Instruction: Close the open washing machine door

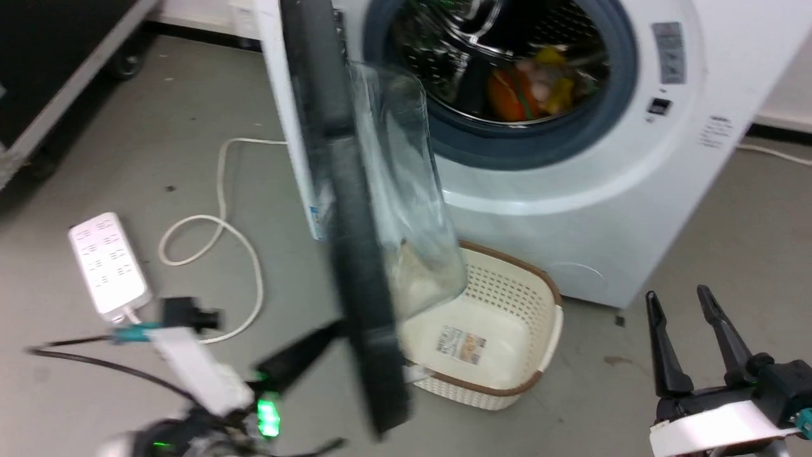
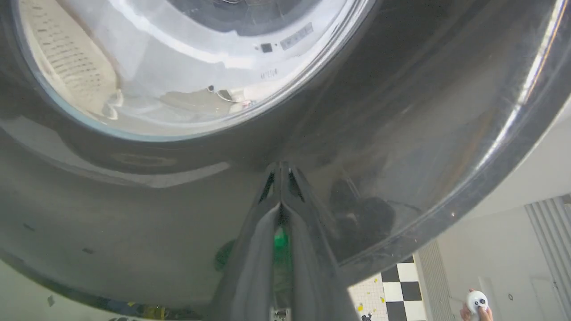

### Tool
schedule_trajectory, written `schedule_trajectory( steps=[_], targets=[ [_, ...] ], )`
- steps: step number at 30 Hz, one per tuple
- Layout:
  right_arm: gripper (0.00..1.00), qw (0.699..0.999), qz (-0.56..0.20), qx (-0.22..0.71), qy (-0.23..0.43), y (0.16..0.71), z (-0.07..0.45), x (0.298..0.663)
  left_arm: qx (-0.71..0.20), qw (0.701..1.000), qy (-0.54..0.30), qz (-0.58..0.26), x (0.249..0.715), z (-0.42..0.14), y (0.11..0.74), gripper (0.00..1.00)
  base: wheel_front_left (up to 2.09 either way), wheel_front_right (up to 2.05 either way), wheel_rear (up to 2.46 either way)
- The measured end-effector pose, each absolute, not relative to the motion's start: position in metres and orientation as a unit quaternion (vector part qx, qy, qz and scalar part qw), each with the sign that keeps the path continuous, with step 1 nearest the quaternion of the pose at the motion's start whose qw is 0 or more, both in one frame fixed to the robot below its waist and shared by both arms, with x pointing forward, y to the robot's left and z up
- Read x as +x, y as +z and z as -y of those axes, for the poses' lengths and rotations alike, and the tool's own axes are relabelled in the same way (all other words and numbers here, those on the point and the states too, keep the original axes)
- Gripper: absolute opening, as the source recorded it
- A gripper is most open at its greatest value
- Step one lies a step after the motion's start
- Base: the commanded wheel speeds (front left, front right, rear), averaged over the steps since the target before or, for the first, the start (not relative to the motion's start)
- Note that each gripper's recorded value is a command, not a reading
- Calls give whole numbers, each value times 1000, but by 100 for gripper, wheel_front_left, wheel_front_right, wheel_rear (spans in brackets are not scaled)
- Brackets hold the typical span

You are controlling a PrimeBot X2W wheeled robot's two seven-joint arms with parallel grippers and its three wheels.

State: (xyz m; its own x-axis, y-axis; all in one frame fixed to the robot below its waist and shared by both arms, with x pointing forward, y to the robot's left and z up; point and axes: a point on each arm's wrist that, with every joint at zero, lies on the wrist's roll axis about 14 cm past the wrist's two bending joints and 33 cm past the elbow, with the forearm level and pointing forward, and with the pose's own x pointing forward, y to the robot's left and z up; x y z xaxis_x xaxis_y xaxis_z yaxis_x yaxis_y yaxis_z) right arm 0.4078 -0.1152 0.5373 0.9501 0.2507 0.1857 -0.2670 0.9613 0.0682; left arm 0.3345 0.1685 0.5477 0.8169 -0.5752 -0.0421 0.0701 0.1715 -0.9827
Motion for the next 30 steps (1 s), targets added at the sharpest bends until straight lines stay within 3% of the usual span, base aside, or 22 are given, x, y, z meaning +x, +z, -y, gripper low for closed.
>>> schedule_trajectory(
  steps=[2, 8, 14, 24, 30],
  targets=[
    [100, 989, 85, 45, 109, 534, 131, 406, -607, 720, -247, -230, 344, -124, 538, 0, 0, 0, 0],
    [100, 994, 84, 40, 65, 533, 162, 403, -628, 694, -239, -260, 372, -60, 511, 0, 0, 0, 0],
    [100, 996, 77, 37, 24, 528, 190, 394, -651, 688, -212, -241, 415, -31, 503, 0, 0, 0, 0],
    [100, 996, 37, 27, -74, 505, 251, 363, -705, 653, -192, -198, 500, 43, 512, 0, 0, 0, 0],
    [100, 995, 25, 22, -93, 499, 262, 356, -718, 648, -174, -188, 517, 56, 509, 0, 0, 0, 0]
  ],
)
